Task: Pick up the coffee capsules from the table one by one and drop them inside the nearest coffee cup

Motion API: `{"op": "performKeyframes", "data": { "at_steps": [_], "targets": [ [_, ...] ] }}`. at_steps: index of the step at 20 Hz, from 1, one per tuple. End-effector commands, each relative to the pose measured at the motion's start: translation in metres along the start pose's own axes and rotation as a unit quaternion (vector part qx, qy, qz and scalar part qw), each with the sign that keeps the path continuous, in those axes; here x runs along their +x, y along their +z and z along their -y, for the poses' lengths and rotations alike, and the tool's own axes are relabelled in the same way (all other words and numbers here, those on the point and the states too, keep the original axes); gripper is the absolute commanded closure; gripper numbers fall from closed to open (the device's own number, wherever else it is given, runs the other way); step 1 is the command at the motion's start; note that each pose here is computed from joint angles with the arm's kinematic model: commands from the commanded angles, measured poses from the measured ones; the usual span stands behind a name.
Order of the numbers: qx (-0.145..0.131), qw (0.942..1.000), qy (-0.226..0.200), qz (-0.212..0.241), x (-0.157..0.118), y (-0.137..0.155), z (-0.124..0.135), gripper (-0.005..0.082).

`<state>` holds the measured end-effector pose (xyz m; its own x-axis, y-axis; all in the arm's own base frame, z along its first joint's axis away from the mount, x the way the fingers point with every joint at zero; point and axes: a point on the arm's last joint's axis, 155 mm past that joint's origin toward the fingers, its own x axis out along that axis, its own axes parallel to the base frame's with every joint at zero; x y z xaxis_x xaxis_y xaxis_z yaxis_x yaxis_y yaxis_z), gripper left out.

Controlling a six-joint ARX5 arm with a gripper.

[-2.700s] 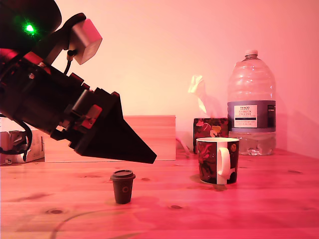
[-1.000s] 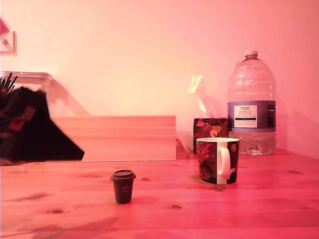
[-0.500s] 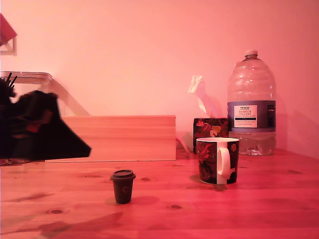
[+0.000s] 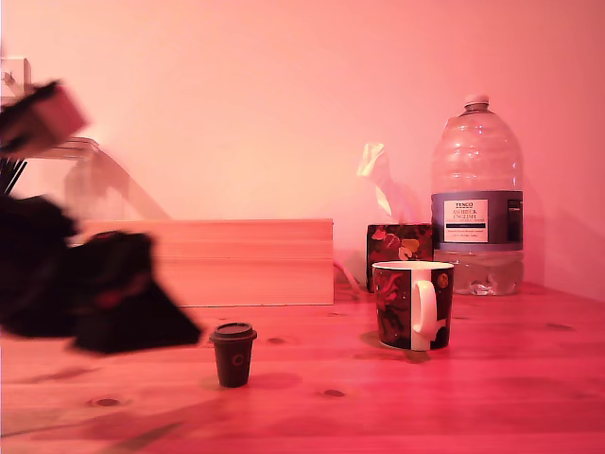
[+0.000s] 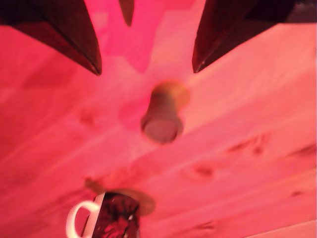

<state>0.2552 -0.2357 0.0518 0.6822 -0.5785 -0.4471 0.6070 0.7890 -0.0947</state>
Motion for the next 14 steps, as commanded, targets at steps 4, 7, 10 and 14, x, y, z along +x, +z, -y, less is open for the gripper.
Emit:
{"op": "performKeyframes", "data": {
  "at_steps": [4,7,10,14],
  "targets": [
    [0.010,0.9998,-0.001,-0.017,0.011,-0.005,0.002,0.0251],
    [0.018,0.9995,0.002,-0.027,0.017,-0.009,0.001,0.0251],
    [0.030,0.9988,0.005,-0.039,0.023,-0.016,-0.001,0.0251],
    [0.033,0.9985,0.009,-0.043,0.031,-0.016,-0.003,0.0250]
  ]
}}
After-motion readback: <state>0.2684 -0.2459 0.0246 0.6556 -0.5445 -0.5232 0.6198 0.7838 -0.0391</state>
